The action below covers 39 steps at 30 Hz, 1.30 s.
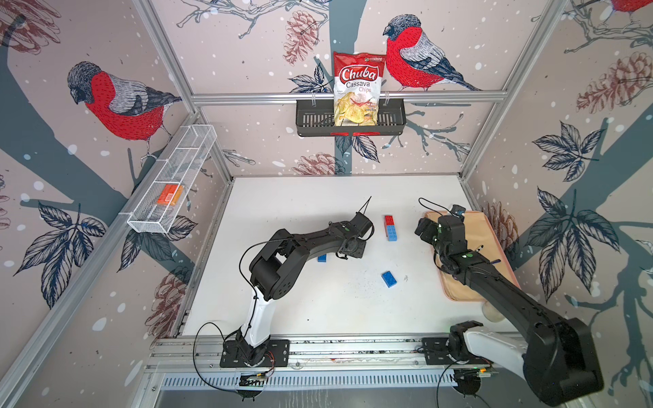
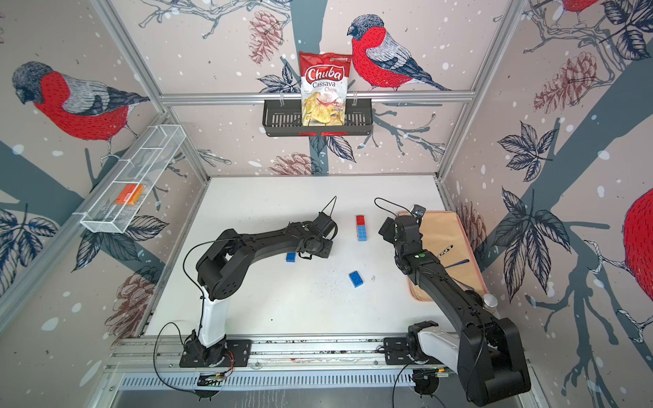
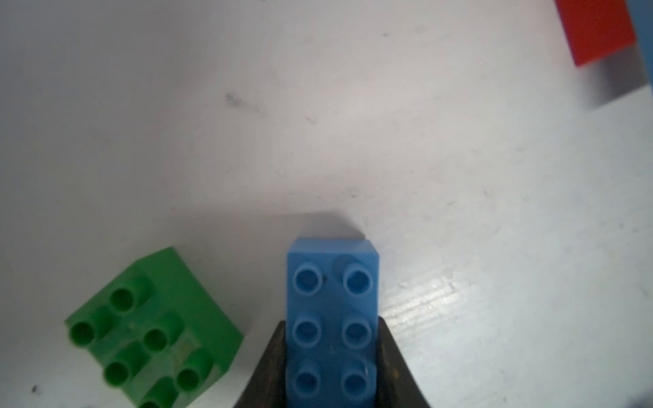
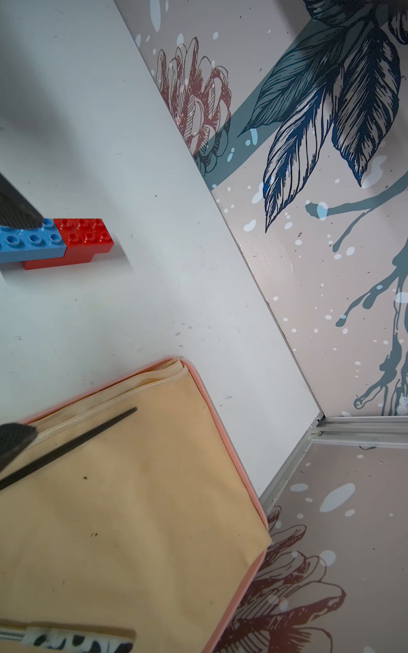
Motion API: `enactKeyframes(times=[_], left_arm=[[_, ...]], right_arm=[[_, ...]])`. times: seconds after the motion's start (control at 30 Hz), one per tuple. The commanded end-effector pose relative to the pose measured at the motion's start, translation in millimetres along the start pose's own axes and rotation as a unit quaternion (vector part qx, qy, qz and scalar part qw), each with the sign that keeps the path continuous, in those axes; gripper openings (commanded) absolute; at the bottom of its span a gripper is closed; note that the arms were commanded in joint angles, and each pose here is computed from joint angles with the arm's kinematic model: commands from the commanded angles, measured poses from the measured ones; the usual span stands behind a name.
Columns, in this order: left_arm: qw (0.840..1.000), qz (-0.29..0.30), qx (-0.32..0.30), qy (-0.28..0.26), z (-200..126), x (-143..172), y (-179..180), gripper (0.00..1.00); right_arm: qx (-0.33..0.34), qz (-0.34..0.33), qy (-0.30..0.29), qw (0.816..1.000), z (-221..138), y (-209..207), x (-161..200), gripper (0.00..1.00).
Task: Assemble a rectangle with lego
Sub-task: Adjust the lego brick at the center of the board.
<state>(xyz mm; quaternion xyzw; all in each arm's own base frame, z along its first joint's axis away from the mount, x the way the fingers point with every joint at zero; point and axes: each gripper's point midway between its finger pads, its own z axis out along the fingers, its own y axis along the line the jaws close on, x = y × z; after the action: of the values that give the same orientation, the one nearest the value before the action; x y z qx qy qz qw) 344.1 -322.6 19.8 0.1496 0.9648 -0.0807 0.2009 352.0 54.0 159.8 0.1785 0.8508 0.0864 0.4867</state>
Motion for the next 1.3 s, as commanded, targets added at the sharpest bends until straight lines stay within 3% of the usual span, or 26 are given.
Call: enactKeyframes(times=[0.0, 0.1, 0.23, 0.67, 0.8, 0.93, 1.07, 1.17, 1.27], left_arm=[[0.995, -0.101, -0.006, 0.013, 11.2, 9.7, 7.1, 0.16], [0.992, -0.124, -0.004, 0.02, 16.4, 13.5, 4.4, 0.16], [0.99, -0.137, -0.012, 0.019, 15.3, 17.6, 7.0, 0.31], [0.99, -0.14, 0.001, 0.0, 0.2, 18.9, 6.3, 0.51], [0.991, -0.13, 0.004, -0.024, -13.8, 11.8, 4.1, 0.51], [0.991, -0.114, 0.006, -0.073, -51.6, -8.5, 2.9, 0.51], [0.989, -0.108, 0.004, -0.097, -105.6, -23.8, 8.2, 0.53], [0.989, -0.082, 0.01, -0.122, -146.7, -34.9, 9.8, 0.63], [0.986, -0.042, 0.033, -0.155, -171.4, -43.9, 5.4, 0.75]], right_arm=[[-0.014, 0.004, -0.007, 1.0, 0.0, 6.7, -4.9, 0.89], [-0.015, 0.003, -0.007, 1.0, -0.7, 6.5, -4.6, 0.89], [-0.017, 0.002, -0.011, 1.0, -3.1, 6.5, -6.3, 0.9], [-0.04, -0.009, 0.001, 0.999, -4.8, 19.4, -4.1, 0.97], [-0.044, -0.018, 0.004, 0.999, -10.4, 27.8, -3.1, 0.96], [-0.065, -0.025, 0.023, 0.997, -18.9, 45.0, 0.2, 0.96], [-0.051, -0.019, 0.079, 0.995, -26.6, 56.2, 12.1, 0.94], [0.021, 0.035, 0.13, 0.991, -33.9, 44.7, 29.5, 0.87], [0.12, 0.096, 0.168, 0.974, -44.8, 25.8, 53.4, 0.87]])
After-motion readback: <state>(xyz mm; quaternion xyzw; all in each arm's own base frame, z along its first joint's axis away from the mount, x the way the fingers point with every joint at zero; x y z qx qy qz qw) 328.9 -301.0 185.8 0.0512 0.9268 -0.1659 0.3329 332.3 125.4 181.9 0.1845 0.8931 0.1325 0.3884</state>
